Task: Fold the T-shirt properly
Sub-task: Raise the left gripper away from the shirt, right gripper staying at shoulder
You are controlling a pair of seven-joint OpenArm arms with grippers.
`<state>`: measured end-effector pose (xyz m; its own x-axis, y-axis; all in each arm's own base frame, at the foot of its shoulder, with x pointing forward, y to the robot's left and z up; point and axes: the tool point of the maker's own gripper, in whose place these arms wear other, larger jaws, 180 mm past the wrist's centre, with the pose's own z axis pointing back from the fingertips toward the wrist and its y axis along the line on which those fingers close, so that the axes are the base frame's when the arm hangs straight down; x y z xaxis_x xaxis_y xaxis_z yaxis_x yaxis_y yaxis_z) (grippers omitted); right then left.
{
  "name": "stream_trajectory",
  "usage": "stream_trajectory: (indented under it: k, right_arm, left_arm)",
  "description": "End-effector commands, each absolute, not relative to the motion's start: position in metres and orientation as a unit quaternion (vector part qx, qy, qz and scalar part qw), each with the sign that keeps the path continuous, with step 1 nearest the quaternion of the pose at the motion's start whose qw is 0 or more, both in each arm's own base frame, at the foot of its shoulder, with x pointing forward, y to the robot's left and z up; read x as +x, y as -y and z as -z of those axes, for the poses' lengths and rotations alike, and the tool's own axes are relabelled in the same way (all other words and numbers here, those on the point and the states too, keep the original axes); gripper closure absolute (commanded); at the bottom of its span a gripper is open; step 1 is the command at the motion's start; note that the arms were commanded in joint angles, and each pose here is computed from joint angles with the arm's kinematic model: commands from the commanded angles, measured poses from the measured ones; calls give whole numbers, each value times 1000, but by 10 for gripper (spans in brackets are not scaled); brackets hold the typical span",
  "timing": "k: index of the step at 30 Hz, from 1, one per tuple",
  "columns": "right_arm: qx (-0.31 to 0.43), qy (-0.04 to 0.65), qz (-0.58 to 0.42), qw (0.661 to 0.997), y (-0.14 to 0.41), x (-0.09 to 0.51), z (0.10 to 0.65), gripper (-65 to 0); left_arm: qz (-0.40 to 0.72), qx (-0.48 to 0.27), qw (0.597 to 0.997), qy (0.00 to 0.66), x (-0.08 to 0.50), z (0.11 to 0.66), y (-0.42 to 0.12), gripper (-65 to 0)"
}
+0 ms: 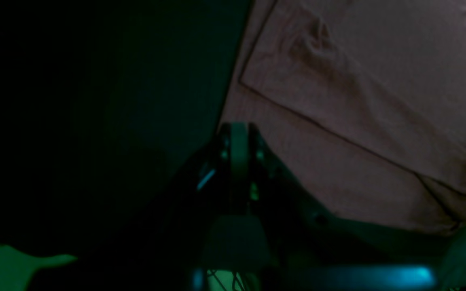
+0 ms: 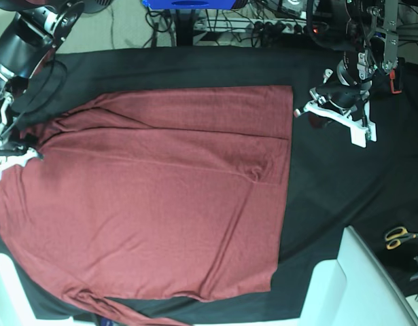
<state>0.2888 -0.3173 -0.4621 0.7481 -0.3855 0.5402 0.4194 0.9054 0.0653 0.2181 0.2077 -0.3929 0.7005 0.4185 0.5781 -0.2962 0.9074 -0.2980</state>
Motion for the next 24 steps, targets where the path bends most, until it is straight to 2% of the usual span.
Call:
stream_trajectory:
  k: [1, 10, 12, 15, 16, 18, 24]
  right_arm:
    - [-37, 304, 216, 927, 327, 300, 450, -272]
    - [-33, 279, 224, 933, 336, 289, 473, -266]
    - [-33, 278, 224, 934, 336, 289, 474, -203]
    - [-33, 278, 223, 934, 336, 289, 473, -24]
    - [-33, 279, 224, 933, 336, 289, 472, 0]
    - [-33, 279, 225, 933, 337, 289, 472, -15]
    - [-33, 276, 226, 934, 336, 286, 474, -2]
  left_arm:
    - [-190, -92, 913, 348, 222, 386, -209, 0]
    - [-188, -95, 915, 345, 222, 387, -206, 0]
    - [-188, -95, 915, 345, 222, 387, -206, 0]
    - [-188, -95, 915, 345, 222, 387, -206, 0]
    - [-188, -94, 915, 343, 220, 388, -206, 0]
    - [-190, -92, 916, 341, 218, 389, -208, 0]
    - [-190, -92, 916, 341, 217, 389, -208, 0]
